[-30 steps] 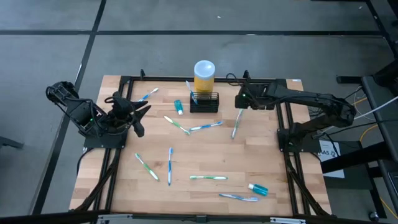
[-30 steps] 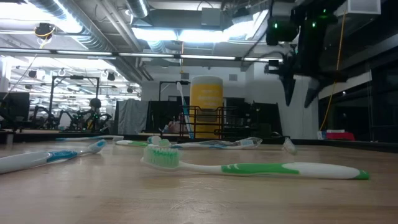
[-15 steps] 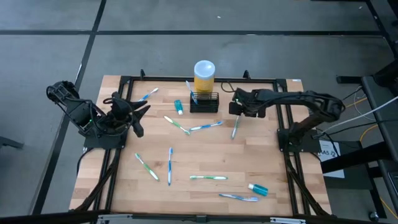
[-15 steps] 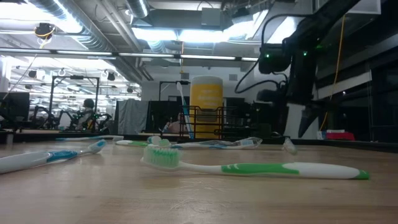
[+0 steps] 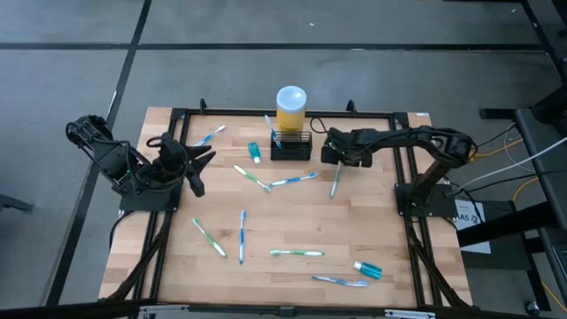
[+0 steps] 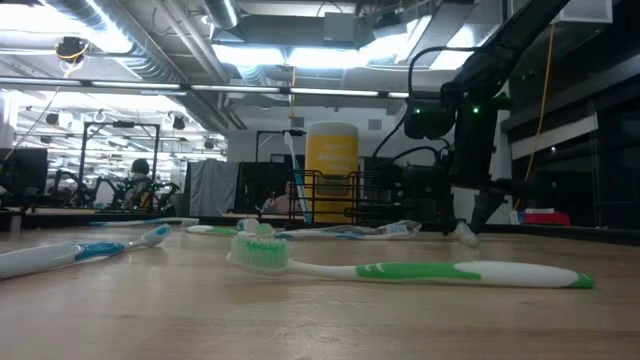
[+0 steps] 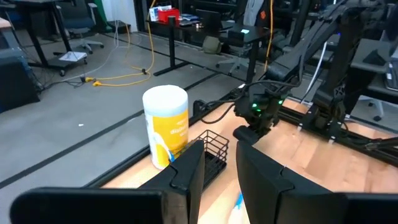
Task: Pick & Place toothbrushing station
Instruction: Put the green toothbrush in the wire organizer
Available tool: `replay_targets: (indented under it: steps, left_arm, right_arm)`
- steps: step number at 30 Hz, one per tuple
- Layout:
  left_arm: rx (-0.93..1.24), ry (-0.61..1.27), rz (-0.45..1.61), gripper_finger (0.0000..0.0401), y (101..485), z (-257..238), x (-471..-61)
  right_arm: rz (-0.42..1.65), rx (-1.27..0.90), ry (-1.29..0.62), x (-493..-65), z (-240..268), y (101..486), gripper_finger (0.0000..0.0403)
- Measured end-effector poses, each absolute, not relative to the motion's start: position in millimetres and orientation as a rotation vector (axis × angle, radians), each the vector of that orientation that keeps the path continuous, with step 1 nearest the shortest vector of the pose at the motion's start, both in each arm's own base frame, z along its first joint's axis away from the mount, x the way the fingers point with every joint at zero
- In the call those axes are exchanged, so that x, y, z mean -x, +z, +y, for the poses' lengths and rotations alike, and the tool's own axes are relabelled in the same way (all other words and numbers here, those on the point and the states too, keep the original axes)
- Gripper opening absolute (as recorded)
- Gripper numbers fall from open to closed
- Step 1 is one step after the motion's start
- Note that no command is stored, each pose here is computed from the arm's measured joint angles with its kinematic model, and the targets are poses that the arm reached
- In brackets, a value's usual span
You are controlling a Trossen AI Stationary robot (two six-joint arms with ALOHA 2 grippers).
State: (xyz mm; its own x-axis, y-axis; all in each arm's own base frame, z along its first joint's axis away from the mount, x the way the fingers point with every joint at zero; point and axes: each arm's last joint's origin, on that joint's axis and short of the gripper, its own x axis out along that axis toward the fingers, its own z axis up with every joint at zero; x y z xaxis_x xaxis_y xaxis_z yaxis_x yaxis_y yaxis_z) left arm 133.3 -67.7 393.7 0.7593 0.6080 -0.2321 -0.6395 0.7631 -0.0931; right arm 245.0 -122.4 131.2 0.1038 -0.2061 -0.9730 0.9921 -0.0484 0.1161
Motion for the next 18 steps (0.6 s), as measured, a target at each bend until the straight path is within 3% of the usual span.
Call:
replay_targets:
  steps: [5,10,18]
  left_arm:
    - [0.183,0.680,0.186,0.0088,394,-68,-134]
    - [0.184,0.680,0.185,0.0088,395,-68,-134]
    - [0.184,0.683,0.182,0.0088,395,-68,-134]
  right_arm:
    - [0.906,-1.078,-1.317,-244,-125,131,0.0139]
    - [0.864,-0.987,-1.332,-246,-130,132,0.0022]
    - [0.790,-0.974,-1.258,-258,-118,139,0.0004]
